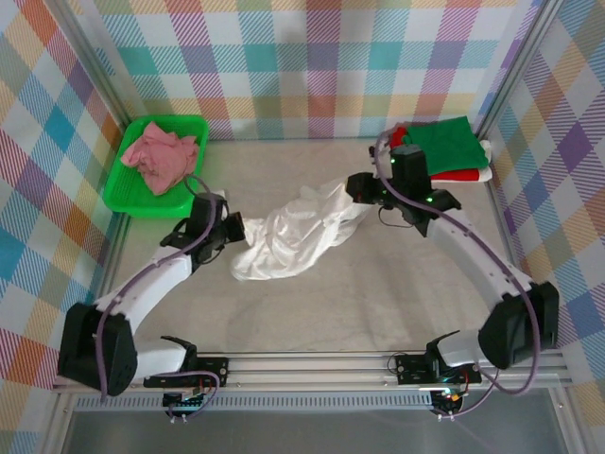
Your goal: Fold and stack the t-shirts
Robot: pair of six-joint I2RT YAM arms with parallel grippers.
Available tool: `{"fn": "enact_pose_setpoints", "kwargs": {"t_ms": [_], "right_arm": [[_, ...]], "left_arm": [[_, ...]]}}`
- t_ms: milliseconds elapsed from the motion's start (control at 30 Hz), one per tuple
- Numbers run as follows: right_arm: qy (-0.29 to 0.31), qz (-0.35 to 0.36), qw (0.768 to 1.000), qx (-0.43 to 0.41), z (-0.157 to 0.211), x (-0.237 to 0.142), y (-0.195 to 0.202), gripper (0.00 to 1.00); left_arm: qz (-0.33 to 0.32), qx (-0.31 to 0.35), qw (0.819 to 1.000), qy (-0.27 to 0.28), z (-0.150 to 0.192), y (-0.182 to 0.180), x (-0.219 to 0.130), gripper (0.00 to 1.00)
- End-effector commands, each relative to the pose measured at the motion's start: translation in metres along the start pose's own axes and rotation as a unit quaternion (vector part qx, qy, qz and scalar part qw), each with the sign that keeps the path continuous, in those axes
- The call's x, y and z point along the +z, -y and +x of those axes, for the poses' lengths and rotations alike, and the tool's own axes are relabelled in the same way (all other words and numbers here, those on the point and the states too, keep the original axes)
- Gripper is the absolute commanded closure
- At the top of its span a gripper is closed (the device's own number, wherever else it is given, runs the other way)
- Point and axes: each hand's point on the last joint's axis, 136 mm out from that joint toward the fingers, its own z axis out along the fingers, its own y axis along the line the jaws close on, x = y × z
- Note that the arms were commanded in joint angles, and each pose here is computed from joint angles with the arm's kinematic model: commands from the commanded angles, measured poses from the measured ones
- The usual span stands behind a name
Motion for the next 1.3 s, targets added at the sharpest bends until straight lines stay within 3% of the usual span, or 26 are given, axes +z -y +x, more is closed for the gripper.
{"fn": "enact_pose_setpoints", "kwargs": {"t_ms": [0, 200, 333, 533, 700, 800, 867, 933, 1067, 1167, 1233, 1267], "right_arm": [[0.03, 0.006, 0.999, -0.03, -0.021, -0.041, -0.014, 1.0], [0.16, 0.081, 0.978, -0.104, -0.074, -0.133, -0.03, 1.0], [0.216, 0.071, 0.964, -0.135, -0.081, -0.177, -0.05, 1.0], [0.256, 0.007, 0.953, -0.162, -0.066, -0.225, -0.084, 1.0], [0.29, -0.015, 0.941, -0.171, -0.055, -0.271, -0.103, 1.0], [0.302, 0.009, 0.94, -0.16, -0.062, -0.282, -0.1, 1.0], [0.287, 0.048, 0.946, -0.146, -0.075, -0.269, -0.087, 1.0], [0.266, 0.088, 0.949, -0.141, -0.092, -0.241, -0.071, 1.0], [0.2, 0.125, 0.963, -0.128, -0.127, -0.145, -0.039, 1.0], [0.152, 0.131, 0.975, -0.097, -0.133, -0.057, -0.003, 1.0], [0.118, 0.132, 0.982, -0.069, -0.128, -0.007, 0.023, 1.0], [0.096, 0.134, 0.985, -0.05, -0.122, 0.018, 0.036, 1.0]], "left_arm": [[-0.037, 0.046, 0.996, 0.061, -0.045, -0.004, -0.051, 1.0], [-0.063, 0.082, 0.982, 0.156, -0.102, -0.003, -0.136, 1.0], [-0.038, 0.092, 0.978, 0.182, -0.123, 0.013, -0.179, 1.0], [0.119, 0.08, 0.98, 0.14, -0.108, 0.065, -0.207, 1.0], [0.265, 0.048, 0.958, 0.101, -0.084, 0.108, -0.254, 1.0], [0.294, 0.014, 0.948, 0.118, -0.084, 0.112, -0.28, 1.0], [0.259, -0.005, 0.958, 0.125, -0.086, 0.099, -0.277, 1.0], [0.194, -0.024, 0.974, 0.115, -0.087, 0.08, -0.251, 1.0], [0.053, -0.054, 0.997, 0.026, -0.07, 0.036, -0.144, 1.0], [-0.02, -0.075, 0.997, -0.029, -0.048, -0.001, -0.062, 0.74], [-0.089, -0.075, 0.993, -0.035, -0.039, -0.031, -0.034, 0.57], [-0.111, -0.074, 0.99, -0.034, -0.036, -0.04, -0.028, 0.55]]}}
